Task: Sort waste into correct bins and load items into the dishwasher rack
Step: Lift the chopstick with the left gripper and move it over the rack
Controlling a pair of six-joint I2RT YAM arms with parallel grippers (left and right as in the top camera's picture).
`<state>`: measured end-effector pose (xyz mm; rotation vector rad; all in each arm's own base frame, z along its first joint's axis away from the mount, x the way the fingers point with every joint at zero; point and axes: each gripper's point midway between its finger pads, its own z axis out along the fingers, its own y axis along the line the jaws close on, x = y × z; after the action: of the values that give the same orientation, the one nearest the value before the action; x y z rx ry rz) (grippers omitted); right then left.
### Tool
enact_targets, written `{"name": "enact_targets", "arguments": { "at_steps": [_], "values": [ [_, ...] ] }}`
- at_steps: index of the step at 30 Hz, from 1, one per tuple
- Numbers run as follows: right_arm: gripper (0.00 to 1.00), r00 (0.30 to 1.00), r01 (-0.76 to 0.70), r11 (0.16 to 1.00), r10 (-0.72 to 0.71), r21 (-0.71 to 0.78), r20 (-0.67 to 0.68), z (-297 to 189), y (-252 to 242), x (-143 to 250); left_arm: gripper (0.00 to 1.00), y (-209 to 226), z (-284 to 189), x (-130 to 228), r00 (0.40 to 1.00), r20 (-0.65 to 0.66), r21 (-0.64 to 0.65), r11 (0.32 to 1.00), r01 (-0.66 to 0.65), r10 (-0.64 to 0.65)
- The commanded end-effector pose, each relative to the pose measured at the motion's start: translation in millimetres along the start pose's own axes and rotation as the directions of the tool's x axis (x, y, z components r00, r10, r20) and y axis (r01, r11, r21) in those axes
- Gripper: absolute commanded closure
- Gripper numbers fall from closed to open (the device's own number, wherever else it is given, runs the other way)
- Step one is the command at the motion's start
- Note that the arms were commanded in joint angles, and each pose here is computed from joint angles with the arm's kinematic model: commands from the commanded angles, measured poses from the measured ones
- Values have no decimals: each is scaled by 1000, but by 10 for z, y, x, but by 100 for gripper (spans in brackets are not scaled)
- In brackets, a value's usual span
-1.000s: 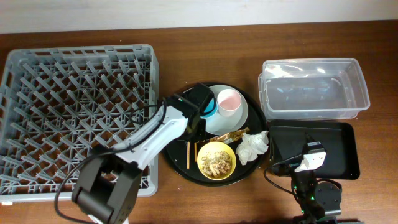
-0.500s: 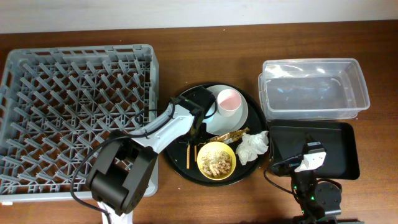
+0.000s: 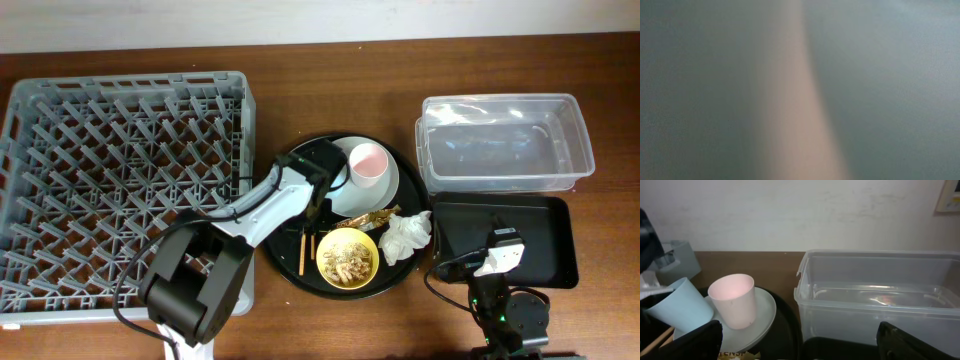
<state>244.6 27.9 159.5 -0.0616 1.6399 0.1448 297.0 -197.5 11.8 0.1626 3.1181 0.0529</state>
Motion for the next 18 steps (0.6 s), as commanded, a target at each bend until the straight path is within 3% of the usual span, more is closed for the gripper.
{"name": "enact_targets", "arguments": {
  "at_steps": [1, 5, 9, 13, 18],
  "values": [
    [1, 1000, -9, 1000, 9, 12, -5, 1, -26, 26, 100, -100, -569, -305, 990, 144, 54, 999, 1, -9],
    [1, 1000, -9, 1000, 9, 12, -5, 1, -26, 26, 100, 55, -1047, -346, 964, 264, 40, 999, 18, -27],
    [1, 1000, -9, 1000, 9, 12, -5, 1, -26, 27, 100, 1015, -1407, -342, 932, 335, -140, 970, 199, -142],
    [1, 1000, -9, 1000, 9, 12, -5, 1, -26, 27, 100, 1659, -1370, -273, 948, 261, -208, 948, 239, -182],
    [1, 1000, -9, 1000, 9, 12, -5, 1, -26, 27, 100, 1667, -1277, -331, 962, 250, -213, 963, 165, -109]
  ]
}}
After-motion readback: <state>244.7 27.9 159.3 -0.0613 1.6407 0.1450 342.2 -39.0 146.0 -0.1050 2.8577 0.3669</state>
